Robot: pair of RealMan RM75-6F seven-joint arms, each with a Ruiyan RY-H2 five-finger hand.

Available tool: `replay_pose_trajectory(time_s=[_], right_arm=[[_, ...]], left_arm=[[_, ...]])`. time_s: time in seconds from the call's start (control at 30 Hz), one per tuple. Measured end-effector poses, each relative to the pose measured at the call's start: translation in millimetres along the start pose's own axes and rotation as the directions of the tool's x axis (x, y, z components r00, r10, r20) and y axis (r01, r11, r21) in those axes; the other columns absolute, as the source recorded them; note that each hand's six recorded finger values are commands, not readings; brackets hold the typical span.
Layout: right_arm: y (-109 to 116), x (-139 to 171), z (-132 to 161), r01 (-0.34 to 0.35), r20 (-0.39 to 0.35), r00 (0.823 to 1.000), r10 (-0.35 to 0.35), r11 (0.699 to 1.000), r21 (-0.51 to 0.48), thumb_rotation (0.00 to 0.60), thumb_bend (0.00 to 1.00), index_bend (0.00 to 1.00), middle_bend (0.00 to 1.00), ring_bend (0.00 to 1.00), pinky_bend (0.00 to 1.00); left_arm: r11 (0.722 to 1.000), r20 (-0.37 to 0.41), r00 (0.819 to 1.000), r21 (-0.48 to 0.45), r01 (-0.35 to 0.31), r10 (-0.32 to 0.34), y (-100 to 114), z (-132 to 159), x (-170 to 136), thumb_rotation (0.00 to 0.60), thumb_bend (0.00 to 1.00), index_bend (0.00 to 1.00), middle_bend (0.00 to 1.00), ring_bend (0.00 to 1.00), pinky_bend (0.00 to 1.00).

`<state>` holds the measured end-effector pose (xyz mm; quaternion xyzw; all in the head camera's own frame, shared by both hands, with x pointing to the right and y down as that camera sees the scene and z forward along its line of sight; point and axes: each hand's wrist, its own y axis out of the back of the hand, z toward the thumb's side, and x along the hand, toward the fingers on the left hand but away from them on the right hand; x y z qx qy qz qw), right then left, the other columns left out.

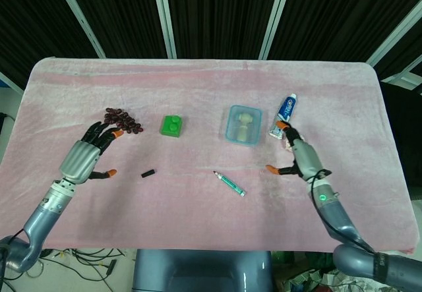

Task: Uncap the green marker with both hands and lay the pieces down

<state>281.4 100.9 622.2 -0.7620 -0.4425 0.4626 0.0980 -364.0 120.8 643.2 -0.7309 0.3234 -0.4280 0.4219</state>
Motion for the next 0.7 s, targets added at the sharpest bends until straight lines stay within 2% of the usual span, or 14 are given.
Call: replay_pose_trajectory(time_s=[0.07, 0.17, 0.23, 0.33, 0.47, 0.6, 0.7], right_arm=[[26.8, 16.1, -11.9, 0.055, 0.003, 0.998, -0.056, 0.996, 0.063, 0.600, 0.03, 0.09, 0.00, 0.00, 0.15], [52.1, 37.6, -27.5, 0.133, -0.004, 0.991, -0.134, 0.979, 0.154, 0.600, 0.03, 0.09, 0.00, 0.00, 0.15], [62.1, 52.0, -37.9, 0.178, -0.013, 0.984, -0.179, 0.961, 0.212, 0.600, 0.04, 0.09, 0.00, 0.00, 0.15], [73.1, 79.9, -55.3, 0.246, -0.035, 0.968, -0.247, 0.919, 0.310, 0.600, 0.04, 0.09, 0.00, 0.00, 0.15], [72.0, 126.5, -82.1, 0.291, -0.054, 0.953, -0.298, 0.850, 0.440, 0.600, 0.06, 0.09, 0.00, 0.00, 0.15], [54.3, 159.5, -102.8, 0.258, -0.029, 0.959, -0.282, 0.825, 0.502, 0.600, 0.07, 0.08, 0.00, 0.00, 0.15], [49.1, 167.3, -106.4, 0.258, -0.030, 0.958, -0.286, 0.810, 0.527, 0.600, 0.07, 0.07, 0.00, 0.00, 0.15]], left_arm=[[0.999, -0.042, 0.999, 0.048, 0.002, 0.000, 9.6, -4.1, -11.2, 0.600, 0.09, 0.12, 0.12, 0.00, 0.01], [0.994, -0.128, 0.992, 0.108, 0.016, -0.002, 25.3, -12.9, -36.4, 0.600, 0.09, 0.12, 0.12, 0.00, 0.00], [0.989, -0.201, 0.980, 0.146, 0.028, 0.002, 36.1, -21.5, -60.3, 0.600, 0.09, 0.12, 0.12, 0.00, 0.00], [0.981, -0.292, 0.956, 0.192, 0.034, 0.024, 46.8, -32.0, -95.3, 0.600, 0.08, 0.12, 0.12, 0.00, 0.00], [0.983, -0.390, 0.920, 0.178, 0.044, 0.029, 47.4, -39.7, -135.1, 0.600, 0.09, 0.12, 0.10, 0.00, 0.00], [0.992, -0.455, 0.890, 0.119, 0.045, 0.014, 44.2, -45.3, -156.7, 0.600, 0.08, 0.11, 0.08, 0.00, 0.00], [0.993, -0.453, 0.891, 0.114, 0.037, 0.019, 45.3, -45.7, -158.9, 0.600, 0.08, 0.10, 0.07, 0.00, 0.00]])
